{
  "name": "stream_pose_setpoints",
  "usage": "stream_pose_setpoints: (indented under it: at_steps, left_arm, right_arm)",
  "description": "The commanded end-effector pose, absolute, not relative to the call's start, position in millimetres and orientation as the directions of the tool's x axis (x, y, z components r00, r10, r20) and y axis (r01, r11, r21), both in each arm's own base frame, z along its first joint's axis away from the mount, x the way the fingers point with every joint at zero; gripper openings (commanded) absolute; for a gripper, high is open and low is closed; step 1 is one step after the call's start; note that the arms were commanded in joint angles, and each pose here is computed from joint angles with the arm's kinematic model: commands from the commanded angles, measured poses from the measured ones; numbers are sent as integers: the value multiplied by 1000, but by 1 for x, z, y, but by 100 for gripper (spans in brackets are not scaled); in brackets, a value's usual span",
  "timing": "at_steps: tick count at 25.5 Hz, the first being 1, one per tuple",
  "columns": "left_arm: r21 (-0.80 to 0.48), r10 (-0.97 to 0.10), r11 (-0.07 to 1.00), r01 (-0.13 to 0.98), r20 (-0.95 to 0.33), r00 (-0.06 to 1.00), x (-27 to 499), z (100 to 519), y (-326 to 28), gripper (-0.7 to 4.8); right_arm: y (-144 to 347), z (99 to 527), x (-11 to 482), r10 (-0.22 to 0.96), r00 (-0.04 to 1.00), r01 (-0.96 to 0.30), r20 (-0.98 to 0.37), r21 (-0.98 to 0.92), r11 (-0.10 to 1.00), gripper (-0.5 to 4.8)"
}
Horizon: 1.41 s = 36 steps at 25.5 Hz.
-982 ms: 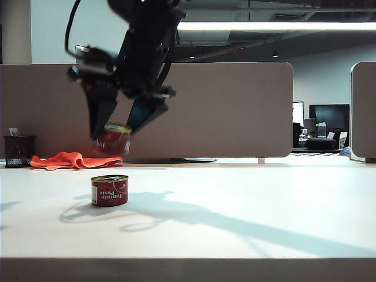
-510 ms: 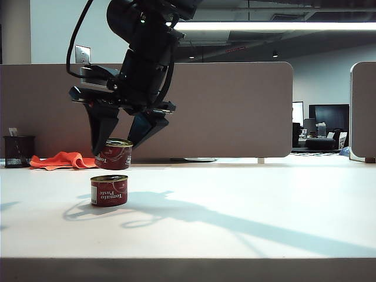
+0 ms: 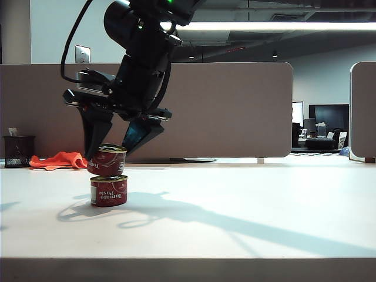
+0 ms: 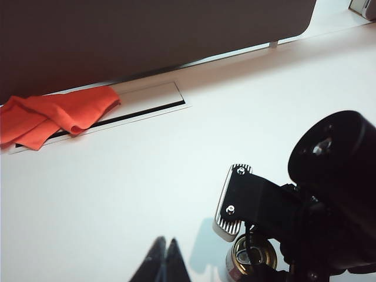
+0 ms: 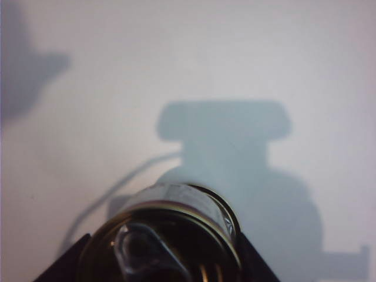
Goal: Stack a can of tomatoes on the right onto the can of tomatoes on the left.
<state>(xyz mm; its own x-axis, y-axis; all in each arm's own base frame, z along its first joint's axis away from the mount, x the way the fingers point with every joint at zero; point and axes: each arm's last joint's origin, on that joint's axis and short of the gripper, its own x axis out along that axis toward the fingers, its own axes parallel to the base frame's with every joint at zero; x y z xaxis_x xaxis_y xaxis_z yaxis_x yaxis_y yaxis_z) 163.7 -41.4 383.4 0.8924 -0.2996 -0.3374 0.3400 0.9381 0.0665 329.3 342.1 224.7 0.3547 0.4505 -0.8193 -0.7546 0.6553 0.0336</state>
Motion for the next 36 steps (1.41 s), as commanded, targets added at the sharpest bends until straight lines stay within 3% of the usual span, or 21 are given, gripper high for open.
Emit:
stream_pose_setpoints:
  at_steps: [1,9,13,16,18,21,22,26,36]
  left_arm:
    - [70,-295,938,339,-349,890,162,383,-41,-5]
    - [113,-294,929,351,-348,890,162,384,-41,-5]
    - [115,-294,929,352,-347,890,162,384,-41,-6]
    - [115,-295,929,353,-346,890,161,384,-41,-6]
    - [116,-295,929,352,-342,892,160,384,-40,-6]
    - [118,-298,929,351,-326,897,155,387,-39,-6]
    - [119,-300,929,350,-313,901,151,389,-38,-6]
    - [124,-323,921,369,-290,901,141,391,-39,-6]
    - [133,-369,901,413,-263,891,96,361,-32,-5]
  right_arm:
    - [344,233,329,479,370,-759,-796,39,650,369]
    - [341,248,328,495,391,-757,-776,34,653,368]
    - [317,329,320,561,526,-728,-639,2,685,367]
    - [298,365,309,560,593,-698,-579,-23,715,355]
    - [283,385,300,529,636,-665,-562,-50,745,318]
    - [256,408,286,465,685,-607,-562,-86,790,195]
    - [240,422,277,436,708,-577,-555,-100,810,108]
    - [205,452,258,413,764,-527,-497,-109,843,-10]
    - [118,482,170,398,816,-490,-419,-139,860,-6]
